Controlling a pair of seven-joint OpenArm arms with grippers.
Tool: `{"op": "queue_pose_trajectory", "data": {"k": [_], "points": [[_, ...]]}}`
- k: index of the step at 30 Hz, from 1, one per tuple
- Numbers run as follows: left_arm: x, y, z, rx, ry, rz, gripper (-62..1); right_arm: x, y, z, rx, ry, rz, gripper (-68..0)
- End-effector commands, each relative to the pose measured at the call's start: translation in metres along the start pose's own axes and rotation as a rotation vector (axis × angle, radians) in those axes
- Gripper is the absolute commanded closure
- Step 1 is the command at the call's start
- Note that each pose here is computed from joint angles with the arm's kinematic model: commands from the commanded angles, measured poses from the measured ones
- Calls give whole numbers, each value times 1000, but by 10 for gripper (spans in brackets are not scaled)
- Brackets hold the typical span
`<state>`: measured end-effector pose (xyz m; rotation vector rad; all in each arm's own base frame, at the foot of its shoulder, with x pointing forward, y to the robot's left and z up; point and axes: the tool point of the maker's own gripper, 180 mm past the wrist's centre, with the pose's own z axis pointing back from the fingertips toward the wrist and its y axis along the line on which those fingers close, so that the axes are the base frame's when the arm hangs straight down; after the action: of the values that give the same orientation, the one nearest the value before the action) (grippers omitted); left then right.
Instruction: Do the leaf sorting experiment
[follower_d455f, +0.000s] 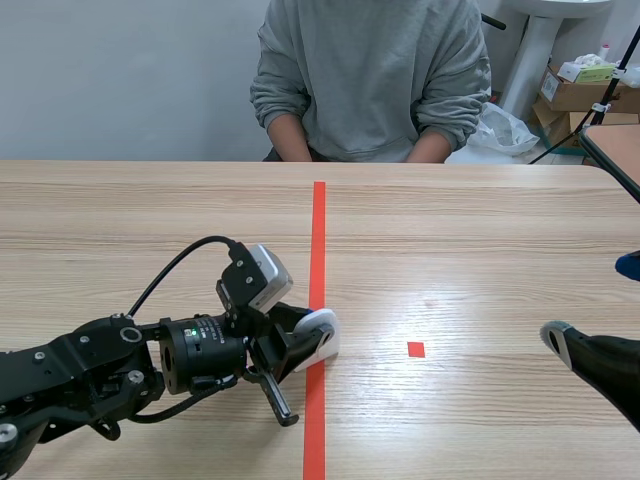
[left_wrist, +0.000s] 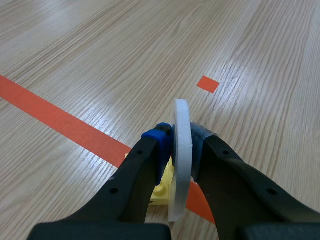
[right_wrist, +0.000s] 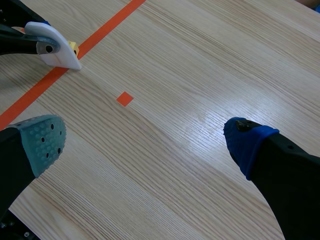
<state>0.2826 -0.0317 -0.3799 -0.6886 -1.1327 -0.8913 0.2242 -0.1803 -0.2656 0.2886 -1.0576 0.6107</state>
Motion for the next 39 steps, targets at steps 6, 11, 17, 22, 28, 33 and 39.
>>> {"op": "queue_pose_trajectory", "data": {"k": [6,11,17,22,28,33,39], "points": [[25,0,-1,-11,-81,-11,-44,8,-4,0,-5,-22,11,-679],[45,5,11,10,-104,-29,-44,7,-4,0,-5,-16,11,-679],[71,31,32,104,-163,-11,-44,7,-4,0,-6,-17,9,-679],[84,62,61,220,-195,16,-44,7,-4,0,-6,-17,9,-679],[89,99,104,362,-213,50,-44,7,-4,0,-6,-17,9,-679],[85,130,145,498,-220,88,-44,7,-4,0,-6,-17,9,-679],[75,159,198,660,-213,116,-44,7,-4,0,-6,-17,9,-679]]}}
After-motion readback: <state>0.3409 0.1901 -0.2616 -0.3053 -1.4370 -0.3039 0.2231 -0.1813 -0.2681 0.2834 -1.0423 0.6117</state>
